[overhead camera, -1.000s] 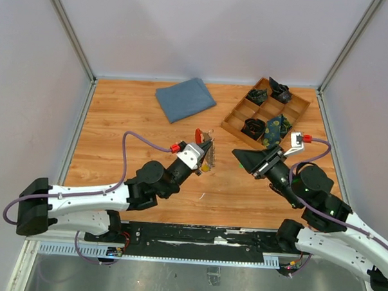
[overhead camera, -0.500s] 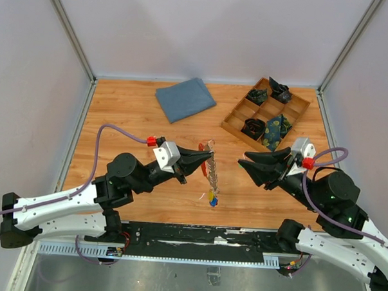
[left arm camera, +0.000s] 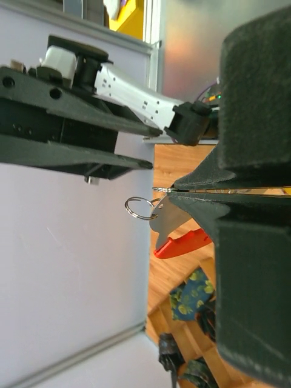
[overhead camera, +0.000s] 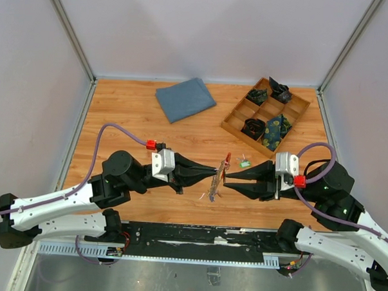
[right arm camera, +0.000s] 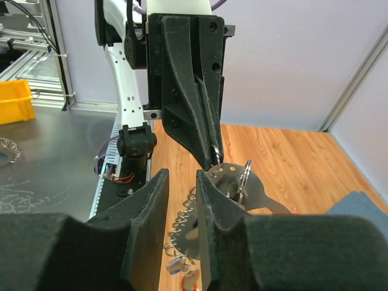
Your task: Put the keys on the keyring
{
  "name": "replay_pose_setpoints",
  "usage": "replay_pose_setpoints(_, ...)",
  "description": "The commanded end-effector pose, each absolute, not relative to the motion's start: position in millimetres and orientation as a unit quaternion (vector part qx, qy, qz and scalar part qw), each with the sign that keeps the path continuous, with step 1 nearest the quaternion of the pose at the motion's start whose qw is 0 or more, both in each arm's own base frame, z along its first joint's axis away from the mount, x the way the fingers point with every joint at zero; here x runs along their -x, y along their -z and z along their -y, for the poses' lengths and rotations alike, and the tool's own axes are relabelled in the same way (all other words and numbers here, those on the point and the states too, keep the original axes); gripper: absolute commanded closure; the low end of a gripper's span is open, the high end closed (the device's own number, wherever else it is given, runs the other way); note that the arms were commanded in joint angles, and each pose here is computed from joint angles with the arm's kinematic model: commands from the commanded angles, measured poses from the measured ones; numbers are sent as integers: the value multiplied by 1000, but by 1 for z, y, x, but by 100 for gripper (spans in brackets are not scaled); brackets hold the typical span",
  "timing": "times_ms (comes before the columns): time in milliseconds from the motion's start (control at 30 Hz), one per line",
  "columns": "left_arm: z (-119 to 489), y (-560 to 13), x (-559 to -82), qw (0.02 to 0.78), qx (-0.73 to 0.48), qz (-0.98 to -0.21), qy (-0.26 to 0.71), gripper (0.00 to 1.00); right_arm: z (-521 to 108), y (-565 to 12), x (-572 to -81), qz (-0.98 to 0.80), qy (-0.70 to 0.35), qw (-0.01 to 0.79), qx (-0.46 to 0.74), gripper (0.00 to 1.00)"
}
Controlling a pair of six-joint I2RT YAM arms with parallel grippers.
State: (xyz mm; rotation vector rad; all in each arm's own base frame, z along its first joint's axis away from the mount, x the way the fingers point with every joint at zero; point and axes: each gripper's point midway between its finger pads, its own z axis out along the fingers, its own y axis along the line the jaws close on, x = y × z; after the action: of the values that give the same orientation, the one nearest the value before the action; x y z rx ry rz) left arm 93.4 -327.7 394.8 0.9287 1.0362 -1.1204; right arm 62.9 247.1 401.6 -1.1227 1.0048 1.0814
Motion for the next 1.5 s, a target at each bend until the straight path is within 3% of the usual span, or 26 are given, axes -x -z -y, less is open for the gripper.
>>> replay_pose_setpoints(0, 320, -427, -76, 634, -418, -398, 514, 99, -242, -426, -47, -380, -476, 617, 497, 74)
replay_pose_setpoints(967, 322, -425, -67, 617, -464, -389, 503, 99, -258, -408, -48, -404, -477, 568, 535, 77)
replay_pose_setpoints(1267, 324, -421, -70, 615, -472, -397, 491, 99, -263, -408, -49, -406, -484, 564, 531, 84)
replay_pose_setpoints(1467, 324, -419, -71, 615, -473, -401, 487, 100, -263, -408, -59, -411, -470, 583, 519, 97)
